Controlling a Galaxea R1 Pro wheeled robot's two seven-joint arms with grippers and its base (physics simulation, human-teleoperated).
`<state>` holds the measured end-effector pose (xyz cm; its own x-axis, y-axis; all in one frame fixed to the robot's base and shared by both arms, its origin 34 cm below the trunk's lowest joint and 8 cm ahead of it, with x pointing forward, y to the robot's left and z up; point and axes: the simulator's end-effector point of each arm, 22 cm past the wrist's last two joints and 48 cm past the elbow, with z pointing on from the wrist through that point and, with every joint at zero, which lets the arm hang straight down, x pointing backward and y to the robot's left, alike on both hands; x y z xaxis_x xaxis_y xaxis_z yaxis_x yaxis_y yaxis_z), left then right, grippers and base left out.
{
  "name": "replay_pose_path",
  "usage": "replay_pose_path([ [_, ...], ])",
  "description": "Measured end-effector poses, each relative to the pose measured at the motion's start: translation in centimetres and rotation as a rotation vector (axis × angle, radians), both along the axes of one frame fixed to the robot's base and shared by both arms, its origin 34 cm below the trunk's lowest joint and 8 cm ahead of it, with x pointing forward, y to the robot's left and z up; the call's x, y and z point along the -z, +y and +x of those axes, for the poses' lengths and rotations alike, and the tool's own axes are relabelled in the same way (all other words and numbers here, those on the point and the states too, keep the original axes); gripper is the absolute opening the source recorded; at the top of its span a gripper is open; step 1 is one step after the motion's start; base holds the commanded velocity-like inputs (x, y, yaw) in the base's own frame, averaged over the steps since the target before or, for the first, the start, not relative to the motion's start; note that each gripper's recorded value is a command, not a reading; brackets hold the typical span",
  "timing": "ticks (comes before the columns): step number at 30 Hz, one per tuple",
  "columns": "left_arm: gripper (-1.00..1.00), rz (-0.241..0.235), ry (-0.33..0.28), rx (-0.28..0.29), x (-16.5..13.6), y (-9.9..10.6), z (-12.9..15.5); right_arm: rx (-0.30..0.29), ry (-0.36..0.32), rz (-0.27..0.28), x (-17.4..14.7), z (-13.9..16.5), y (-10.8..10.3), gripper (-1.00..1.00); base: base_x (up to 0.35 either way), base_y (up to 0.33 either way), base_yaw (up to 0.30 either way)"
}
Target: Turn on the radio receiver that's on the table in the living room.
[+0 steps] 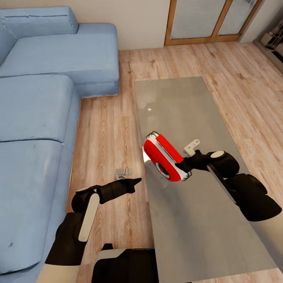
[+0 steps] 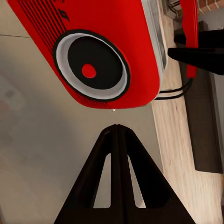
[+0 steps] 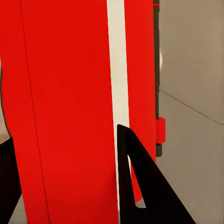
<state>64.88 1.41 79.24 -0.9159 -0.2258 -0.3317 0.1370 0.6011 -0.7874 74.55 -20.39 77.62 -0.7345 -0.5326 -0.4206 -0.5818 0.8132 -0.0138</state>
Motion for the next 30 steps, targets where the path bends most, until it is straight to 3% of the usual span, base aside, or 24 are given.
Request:
replay_pose_path([
  [4, -1.0, 0.001, -0.008, -0.002, -0.1, 0.0, 0.3, -0.007, 0.005, 0.001, 0.0, -0.1, -0.2, -1.0, 0.0, 0.0, 0.0],
  [7, -1.0, -0.002, -0.045, 0.002, -1.0, -0.1, 2.5, -0.008, 0.009, 0.003, 0.0, -0.2, -0.2, -1.0, 0.0, 0.0, 0.0],
  [10, -1.0, -0.001, -0.044, 0.007, -0.6, -0.3, 3.3, -0.017, 0.018, 0.007, 0.1, -0.5, -0.2, -1.0, 0.0, 0.0, 0.0],
  [17, -1.0, 0.003, -0.042, 0.007, -0.2, -0.3, 3.4, -0.069, 0.11, 0.048, 0.2, -2.7, -1.9, -1.0, 0.0, 0.0, 0.0],
  [19, -1.0, 0.005, -0.042, 0.008, -0.1, -0.2, 3.4, -0.073, 0.11, 0.021, 0.3, -2.7, -3.2, -1.0, 0.0, 0.0, 0.0],
  [24, -1.0, 0.007, -0.026, 0.009, 0.5, -0.3, 3.1, -0.068, 0.118, 0.031, 0.1, -2.8, -3.5, -1.0, 0.0, 0.0, 0.0],
  [30, -1.0, 0.016, -0.014, -0.016, 3.4, -0.4, 2.4, -0.059, 0.114, 0.032, -0.1, -2.5, -3.8, -1.0, 0.0, 0.0, 0.0],
])
